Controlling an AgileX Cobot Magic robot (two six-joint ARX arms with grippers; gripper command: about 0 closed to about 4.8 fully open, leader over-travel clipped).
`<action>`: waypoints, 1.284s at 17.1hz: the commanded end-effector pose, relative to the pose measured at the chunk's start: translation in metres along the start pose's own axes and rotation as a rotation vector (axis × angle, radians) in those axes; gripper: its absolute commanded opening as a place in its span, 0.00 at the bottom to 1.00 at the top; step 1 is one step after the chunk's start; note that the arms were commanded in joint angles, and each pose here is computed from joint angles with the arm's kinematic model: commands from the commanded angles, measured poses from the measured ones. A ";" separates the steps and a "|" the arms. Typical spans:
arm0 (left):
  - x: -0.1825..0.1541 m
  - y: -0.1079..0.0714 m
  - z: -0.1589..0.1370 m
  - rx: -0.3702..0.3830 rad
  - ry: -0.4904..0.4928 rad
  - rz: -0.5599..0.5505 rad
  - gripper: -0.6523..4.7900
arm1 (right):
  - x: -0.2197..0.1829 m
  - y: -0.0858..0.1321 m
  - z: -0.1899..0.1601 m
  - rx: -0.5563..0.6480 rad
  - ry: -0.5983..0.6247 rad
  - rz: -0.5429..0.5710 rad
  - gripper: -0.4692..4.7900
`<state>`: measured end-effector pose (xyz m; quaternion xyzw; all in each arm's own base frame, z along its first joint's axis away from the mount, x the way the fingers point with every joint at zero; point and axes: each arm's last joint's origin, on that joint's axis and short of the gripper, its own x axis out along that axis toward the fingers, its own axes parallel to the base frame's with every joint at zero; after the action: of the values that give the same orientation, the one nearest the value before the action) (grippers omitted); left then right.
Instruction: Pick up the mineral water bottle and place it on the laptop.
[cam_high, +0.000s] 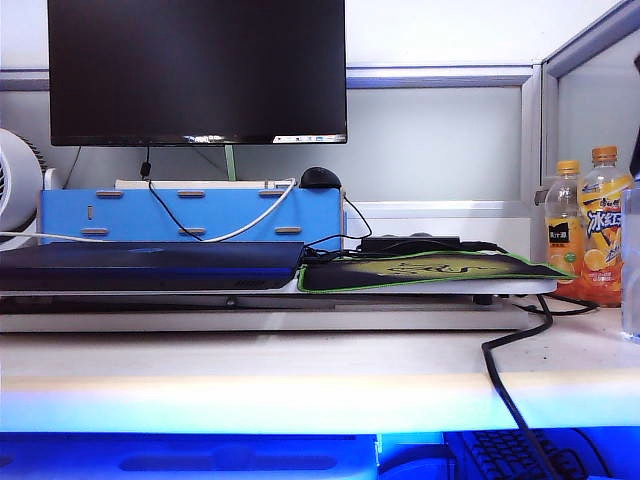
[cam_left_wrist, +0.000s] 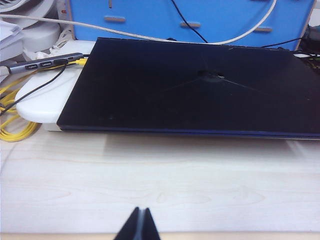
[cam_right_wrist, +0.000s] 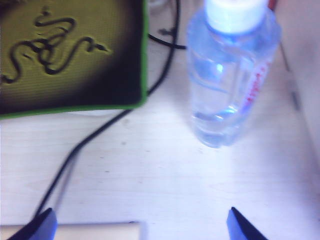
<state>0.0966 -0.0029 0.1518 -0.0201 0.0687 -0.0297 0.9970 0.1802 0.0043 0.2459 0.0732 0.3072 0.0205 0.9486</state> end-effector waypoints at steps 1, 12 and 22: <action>0.000 0.000 0.001 0.001 -0.008 -0.002 0.12 | 0.006 -0.002 0.001 -0.006 -0.079 -0.048 1.00; 0.000 0.000 0.001 0.001 -0.008 -0.002 0.12 | 0.067 -0.012 -0.013 -0.002 -0.256 -0.148 1.00; 0.000 0.000 0.001 0.001 -0.007 -0.002 0.12 | 0.122 -0.021 -0.025 -0.063 -0.303 -0.217 1.00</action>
<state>0.0966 -0.0029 0.1517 -0.0201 0.0689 -0.0295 0.9970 0.2605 -0.0029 0.1474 0.0115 0.1978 -0.0824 0.9767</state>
